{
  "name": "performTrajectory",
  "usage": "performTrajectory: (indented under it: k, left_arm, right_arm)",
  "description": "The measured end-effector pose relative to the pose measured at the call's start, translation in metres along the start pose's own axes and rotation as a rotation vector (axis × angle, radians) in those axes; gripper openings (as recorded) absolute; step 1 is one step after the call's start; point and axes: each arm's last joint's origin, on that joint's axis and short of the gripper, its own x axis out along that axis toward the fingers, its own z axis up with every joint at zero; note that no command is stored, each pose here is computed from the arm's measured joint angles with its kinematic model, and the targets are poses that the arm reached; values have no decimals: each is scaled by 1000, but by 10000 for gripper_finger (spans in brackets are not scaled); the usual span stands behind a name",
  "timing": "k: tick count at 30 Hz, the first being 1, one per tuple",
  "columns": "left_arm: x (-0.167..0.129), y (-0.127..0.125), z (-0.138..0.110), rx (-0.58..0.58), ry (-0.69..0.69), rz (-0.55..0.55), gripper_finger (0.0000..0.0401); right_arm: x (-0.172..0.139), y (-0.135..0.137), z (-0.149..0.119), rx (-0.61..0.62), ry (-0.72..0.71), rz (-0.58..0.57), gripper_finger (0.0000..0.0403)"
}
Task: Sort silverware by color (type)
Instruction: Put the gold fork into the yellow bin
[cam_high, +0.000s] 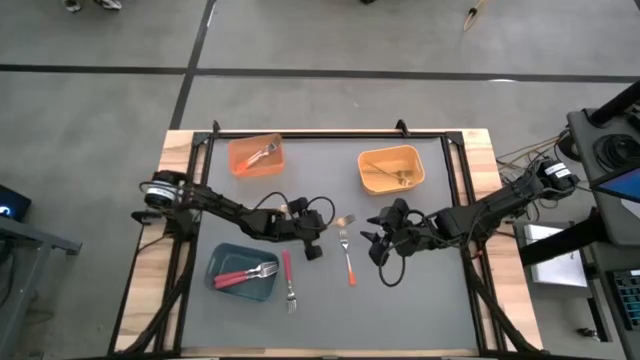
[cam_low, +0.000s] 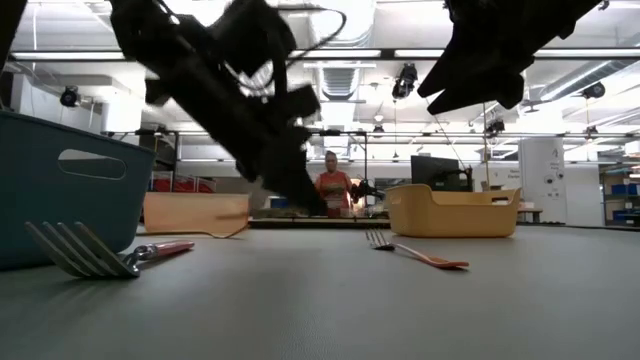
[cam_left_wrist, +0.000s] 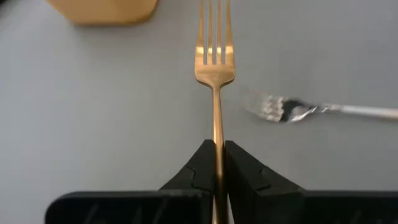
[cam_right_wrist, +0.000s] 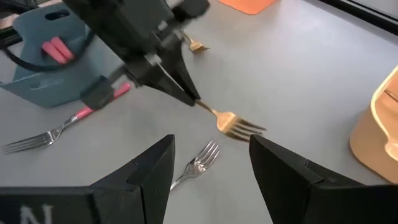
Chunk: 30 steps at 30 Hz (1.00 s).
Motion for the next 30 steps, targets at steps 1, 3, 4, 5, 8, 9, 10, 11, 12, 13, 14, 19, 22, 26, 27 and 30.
performTrajectory:
  k: [1,3,4,5,8,9,10,11,12,13,14,19,22,26,27,30]
  left_arm:
    - [-4,0,3,0,-11,-4,4]
    - [-13,1,11,-2,-37,-12,4]
    - [-18,1,15,-5,-56,-17,4]
    - [-24,2,20,-7,-79,-16,4]
    - [-39,6,31,-10,-119,19,3]
    - [-43,8,33,-12,-123,33,3]
    - [-48,10,36,-16,-132,46,3]
    - [-54,12,40,-22,-147,54,3]
    - [-59,13,43,-31,-168,61,3]
    - [-65,13,47,-39,-188,63,3]
    - [-69,14,49,-45,-204,62,3]
    - [-83,9,59,-70,-263,35,2]
    - [-87,4,64,-79,-280,19,2]
    - [-89,-5,73,-96,-303,-4,2]
    - [-90,-6,75,-98,-307,-9,2]
    - [-89,-11,81,-101,-317,-15,2]
  right_arm:
    - [0,0,-1,6,-1,-5,198]
    - [1,-1,-1,31,-10,-18,198]
    - [1,-2,-1,51,-15,-25,198]
    - [1,-2,-1,71,-20,-32,198]
    - [1,-3,-1,127,-43,-54,198]
    - [1,-3,-1,150,-47,-55,198]
    - [1,-2,0,173,-49,-53,198]
    - [1,-2,0,192,-51,-51,198]
    - [1,-2,0,212,-57,-45,198]
    - [1,0,2,235,-70,-31,198]
    - [1,1,4,256,-86,-16,198]
    - [-1,7,18,377,-240,19,198]
    - [-2,8,24,428,-319,12,198]
    - [-1,7,29,460,-351,16,198]
    - [-1,6,30,460,-353,10,198]
    - [0,5,30,462,-372,-17,198]
